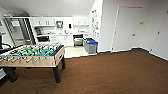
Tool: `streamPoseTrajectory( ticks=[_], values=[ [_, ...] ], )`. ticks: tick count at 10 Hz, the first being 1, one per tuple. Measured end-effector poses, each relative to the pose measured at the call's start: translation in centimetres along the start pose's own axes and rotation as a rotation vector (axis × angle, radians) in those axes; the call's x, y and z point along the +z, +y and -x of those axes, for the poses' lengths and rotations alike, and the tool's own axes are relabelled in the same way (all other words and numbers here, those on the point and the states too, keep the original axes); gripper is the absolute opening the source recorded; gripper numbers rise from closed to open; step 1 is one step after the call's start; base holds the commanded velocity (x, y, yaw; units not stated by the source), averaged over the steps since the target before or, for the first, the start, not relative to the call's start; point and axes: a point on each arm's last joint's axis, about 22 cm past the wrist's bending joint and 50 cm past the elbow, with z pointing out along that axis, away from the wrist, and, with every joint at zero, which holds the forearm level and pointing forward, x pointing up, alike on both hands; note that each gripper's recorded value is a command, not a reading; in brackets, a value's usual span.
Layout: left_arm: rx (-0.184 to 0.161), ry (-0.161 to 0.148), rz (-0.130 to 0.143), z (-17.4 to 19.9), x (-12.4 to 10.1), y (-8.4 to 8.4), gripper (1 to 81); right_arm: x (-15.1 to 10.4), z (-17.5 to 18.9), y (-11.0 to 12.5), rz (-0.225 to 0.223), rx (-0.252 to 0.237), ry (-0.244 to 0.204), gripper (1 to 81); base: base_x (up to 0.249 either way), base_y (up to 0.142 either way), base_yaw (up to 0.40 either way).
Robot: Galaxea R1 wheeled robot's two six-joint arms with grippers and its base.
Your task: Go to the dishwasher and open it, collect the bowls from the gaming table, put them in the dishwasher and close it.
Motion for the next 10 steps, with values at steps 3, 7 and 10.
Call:
streamPoseTrajectory(
  ticks=[3, 7, 10],
  values=[
    [0.000, 0.000, 0.004, -0.03, 0.14, 0.28, 1.0, 0.07, -0.06, -0.11, -0.001, 0.000, 0.000, 1.0, 0.144, 0.000, 0.000],
    [-0.001, -0.002, 0.006, 0.22, 0.18, 0.46, 1.0, 0.08, 0.07, -0.15, -0.002, 0.000, -0.001, 1.0, 0.144, 0.000, 0.000],
    [-0.001, -0.002, 0.006, 0.21, 0.19, 0.50, 1.0, 0.07, 0.03, -0.09, -0.001, 0.000, 0.000, 1.0, 0.144, 0.000, 0.000]
  ],
)
